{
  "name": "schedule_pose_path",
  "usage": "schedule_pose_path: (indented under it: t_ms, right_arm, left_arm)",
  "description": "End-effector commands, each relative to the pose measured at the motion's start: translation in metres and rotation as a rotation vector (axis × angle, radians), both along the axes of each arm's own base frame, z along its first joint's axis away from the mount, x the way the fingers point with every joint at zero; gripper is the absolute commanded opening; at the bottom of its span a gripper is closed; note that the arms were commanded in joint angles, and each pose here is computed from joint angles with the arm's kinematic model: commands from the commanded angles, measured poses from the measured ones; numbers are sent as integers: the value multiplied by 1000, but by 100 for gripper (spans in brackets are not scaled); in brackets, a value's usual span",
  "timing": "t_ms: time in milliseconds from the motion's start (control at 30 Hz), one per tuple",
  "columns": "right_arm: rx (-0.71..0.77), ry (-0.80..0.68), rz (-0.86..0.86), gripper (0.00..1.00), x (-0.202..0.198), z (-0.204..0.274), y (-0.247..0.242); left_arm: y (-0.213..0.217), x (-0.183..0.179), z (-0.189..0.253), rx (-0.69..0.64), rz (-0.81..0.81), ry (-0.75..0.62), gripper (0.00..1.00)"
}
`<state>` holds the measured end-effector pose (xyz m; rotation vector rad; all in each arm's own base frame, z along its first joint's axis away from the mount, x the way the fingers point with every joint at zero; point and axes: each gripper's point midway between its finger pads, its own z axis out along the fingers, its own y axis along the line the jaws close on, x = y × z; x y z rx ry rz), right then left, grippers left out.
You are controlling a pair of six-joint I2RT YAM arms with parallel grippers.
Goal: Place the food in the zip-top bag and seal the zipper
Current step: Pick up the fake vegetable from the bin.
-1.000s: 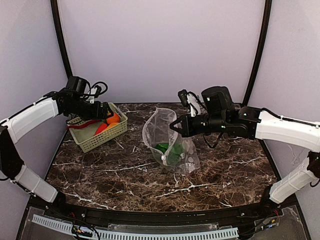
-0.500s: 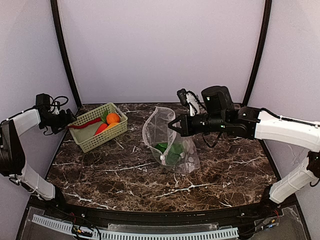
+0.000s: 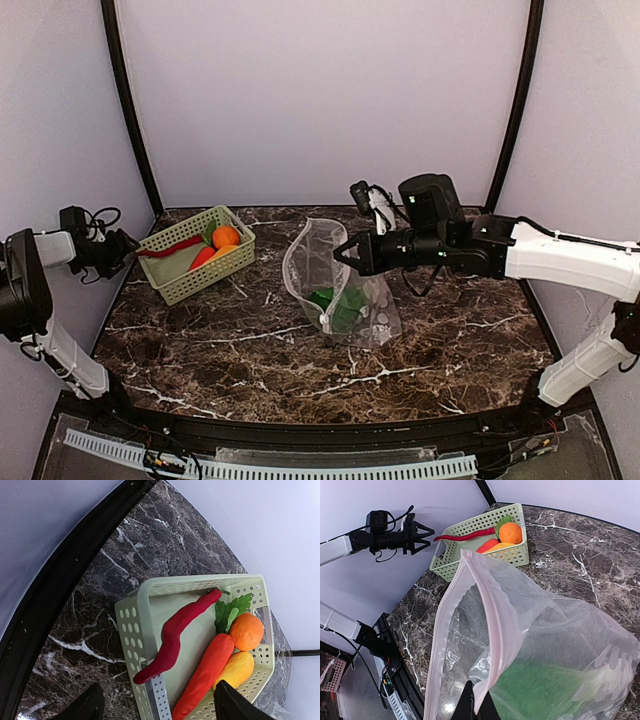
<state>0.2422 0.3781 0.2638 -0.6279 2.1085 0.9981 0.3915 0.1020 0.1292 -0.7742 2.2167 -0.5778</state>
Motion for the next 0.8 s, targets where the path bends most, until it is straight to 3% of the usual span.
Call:
schedule_pose_path:
  t_ms: [0,667,767]
  right_arm:
    - [32,-28,4,0,3,11,3]
    - [30,-12,17,0,5,6,10]
    - [28,-11,16,0,5,5,10]
  left_arm:
    - [4,4,-3,-3,4,0,72]
    - [4,20,-8,-43,-12,-7,33]
    - [5,19,-3,-32,-9,-18,32]
